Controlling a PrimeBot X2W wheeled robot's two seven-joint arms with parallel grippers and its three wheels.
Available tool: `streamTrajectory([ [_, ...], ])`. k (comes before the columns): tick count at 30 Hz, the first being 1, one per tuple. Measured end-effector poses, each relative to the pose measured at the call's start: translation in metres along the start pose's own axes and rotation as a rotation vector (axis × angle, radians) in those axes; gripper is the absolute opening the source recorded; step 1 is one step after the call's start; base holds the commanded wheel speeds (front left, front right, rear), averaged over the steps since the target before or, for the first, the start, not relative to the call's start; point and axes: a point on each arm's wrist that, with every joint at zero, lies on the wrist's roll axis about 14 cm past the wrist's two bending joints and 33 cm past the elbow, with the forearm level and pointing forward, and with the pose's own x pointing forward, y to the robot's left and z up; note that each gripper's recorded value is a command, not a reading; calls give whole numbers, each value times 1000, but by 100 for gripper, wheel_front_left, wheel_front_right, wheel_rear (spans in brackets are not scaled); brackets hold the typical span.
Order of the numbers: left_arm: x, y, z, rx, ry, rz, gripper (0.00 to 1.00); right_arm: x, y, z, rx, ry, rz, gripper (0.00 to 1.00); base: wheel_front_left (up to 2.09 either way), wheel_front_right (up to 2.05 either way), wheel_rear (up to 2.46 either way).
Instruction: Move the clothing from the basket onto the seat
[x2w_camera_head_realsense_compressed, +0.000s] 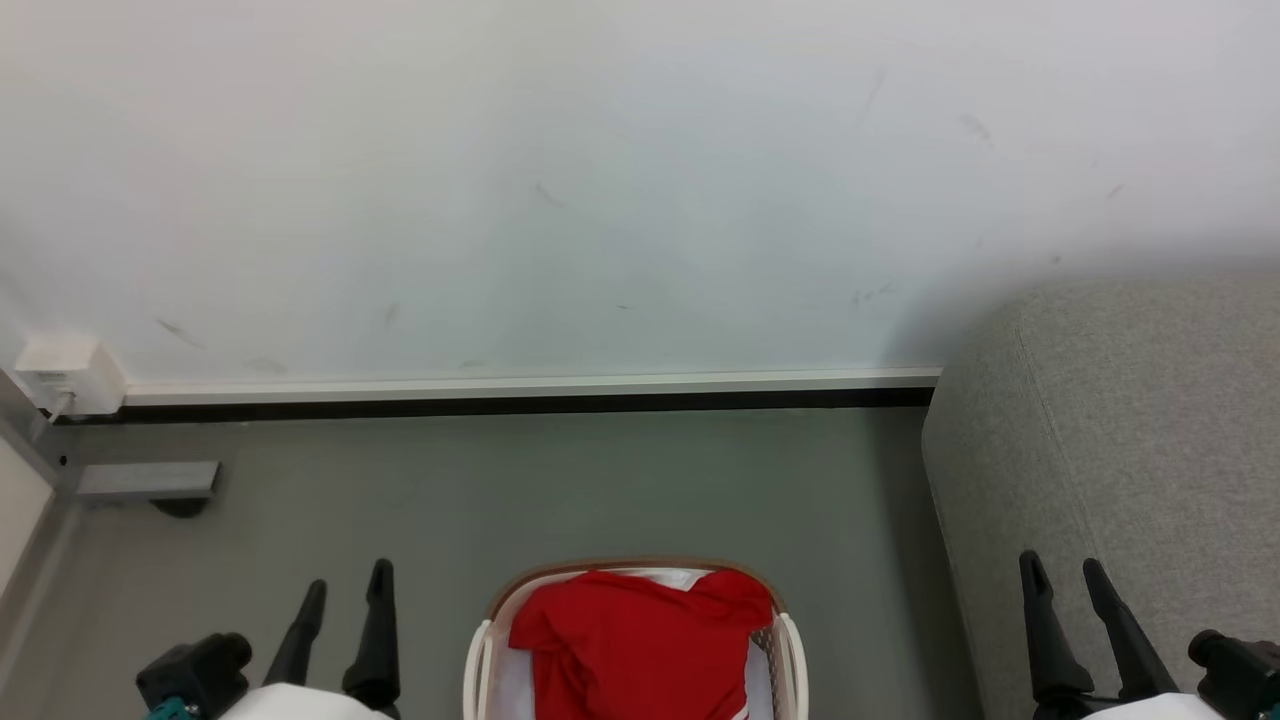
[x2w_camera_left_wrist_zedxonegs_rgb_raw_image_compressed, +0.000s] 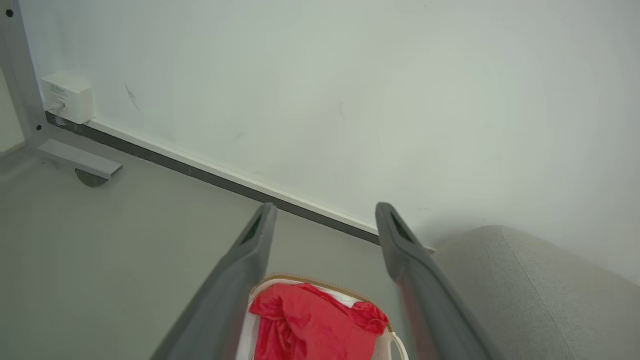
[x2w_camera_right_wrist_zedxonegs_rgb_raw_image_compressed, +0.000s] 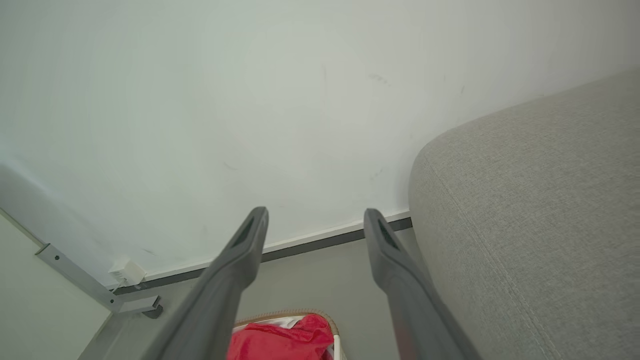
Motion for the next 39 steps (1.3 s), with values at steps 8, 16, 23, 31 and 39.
streamTrajectory([
  [8,-1,-4,8,109,-35,-5,100,-1,1,-1,-86,-2,8,100,0,0,0],
  [16,-4,-3,9,192,-50,-4,100,-2,0,-1,-145,-14,5,100,0,0,0],
  [23,-7,-1,11,250,-70,0,100,-3,0,-2,-202,-14,10,100,0,0,0],
  [31,-8,-10,18,311,-110,-36,100,-4,-1,-5,-243,-13,9,100,0,0,0],
  [39,-11,-14,17,358,-119,-79,100,-5,0,-7,-302,-11,18,100,0,0,0],
])
